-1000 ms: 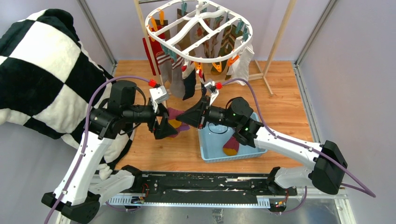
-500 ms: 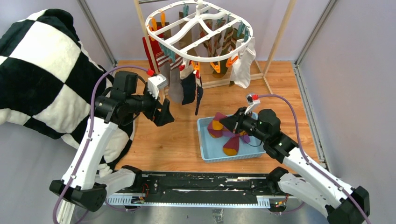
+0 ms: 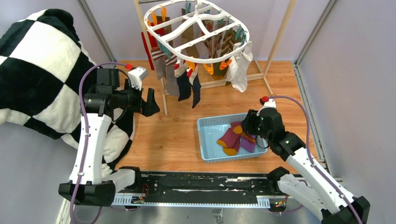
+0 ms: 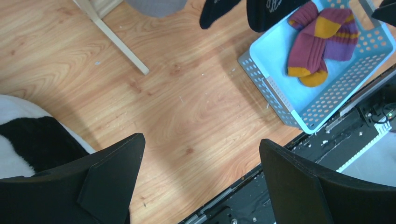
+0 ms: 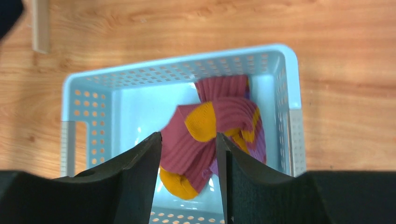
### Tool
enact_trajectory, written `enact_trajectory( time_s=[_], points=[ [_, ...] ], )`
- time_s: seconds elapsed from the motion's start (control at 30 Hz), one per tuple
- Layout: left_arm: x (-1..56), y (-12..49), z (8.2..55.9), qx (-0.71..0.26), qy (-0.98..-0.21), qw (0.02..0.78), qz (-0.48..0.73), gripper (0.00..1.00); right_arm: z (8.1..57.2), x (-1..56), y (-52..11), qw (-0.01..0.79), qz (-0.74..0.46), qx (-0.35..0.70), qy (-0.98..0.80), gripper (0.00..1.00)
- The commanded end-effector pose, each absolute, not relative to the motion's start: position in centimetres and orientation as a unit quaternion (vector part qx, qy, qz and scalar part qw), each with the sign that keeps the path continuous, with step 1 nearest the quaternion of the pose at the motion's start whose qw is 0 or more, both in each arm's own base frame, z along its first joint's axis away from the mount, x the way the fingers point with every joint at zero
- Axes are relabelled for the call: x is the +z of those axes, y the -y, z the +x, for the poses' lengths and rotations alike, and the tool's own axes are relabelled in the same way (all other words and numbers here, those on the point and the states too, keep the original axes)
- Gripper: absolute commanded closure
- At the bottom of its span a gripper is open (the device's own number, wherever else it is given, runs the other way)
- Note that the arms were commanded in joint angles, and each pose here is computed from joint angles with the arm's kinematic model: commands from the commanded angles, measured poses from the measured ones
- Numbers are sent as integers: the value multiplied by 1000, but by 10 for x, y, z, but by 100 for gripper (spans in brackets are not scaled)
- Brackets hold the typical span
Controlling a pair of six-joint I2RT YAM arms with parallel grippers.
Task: Remove the socks clipped to the hanger
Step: Place the sock in the bin, then remove the sock from the hanger.
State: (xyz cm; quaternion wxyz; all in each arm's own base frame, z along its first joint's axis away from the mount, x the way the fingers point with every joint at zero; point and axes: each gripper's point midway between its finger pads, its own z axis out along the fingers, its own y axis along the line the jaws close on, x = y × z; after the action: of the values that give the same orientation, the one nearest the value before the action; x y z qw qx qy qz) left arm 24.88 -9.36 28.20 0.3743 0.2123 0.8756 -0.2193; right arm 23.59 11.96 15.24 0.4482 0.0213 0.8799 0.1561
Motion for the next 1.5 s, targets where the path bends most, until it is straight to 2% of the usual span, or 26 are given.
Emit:
enact_trajectory(
  time_s=[0.0, 0.17, 0.4, 0.57, 0.7, 0.9, 1.0, 1.17, 1.23, 1.37, 1.47],
  points=[
    [300, 94, 250, -238, -863, 391, 212, 0, 242, 178, -128, 462, -5, 174, -870, 50],
    [303, 87, 255, -246, -865, 395, 189, 0, 241, 151, -164, 413, -2, 255, -874, 54],
    [310, 80, 255, -239, -861, 410, 184, 0, 252, 77, -136, 404, 52, 184, -895, 61],
    [309, 79, 255, -245, -860, 410, 181, 0, 260, 81, -133, 429, 50, 177, -884, 61],
    [307, 75, 258, -235, -864, 409, 177, 0, 264, 136, -154, 469, 6, 200, -860, 51],
    [314, 73, 261, -235, -863, 415, 169, 0, 269, 243, -232, 573, -107, 248, -774, 18],
    [315, 75, 261, -243, -863, 412, 166, 0, 270, 264, -280, 602, -173, 259, -735, 10],
    [310, 70, 256, -227, -870, 404, 167, 0, 272, 283, -350, 656, -243, 258, -667, 4],
    [310, 68, 255, -220, -872, 405, 167, 0, 282, 289, -362, 678, -235, 242, -653, 4],
    [311, 67, 252, -215, -873, 404, 169, 0, 310, 299, -371, 724, -199, 199, -629, 7],
    [312, 65, 252, -210, -874, 405, 169, 0, 325, 302, -388, 731, -203, 181, -625, 11]
  ],
)
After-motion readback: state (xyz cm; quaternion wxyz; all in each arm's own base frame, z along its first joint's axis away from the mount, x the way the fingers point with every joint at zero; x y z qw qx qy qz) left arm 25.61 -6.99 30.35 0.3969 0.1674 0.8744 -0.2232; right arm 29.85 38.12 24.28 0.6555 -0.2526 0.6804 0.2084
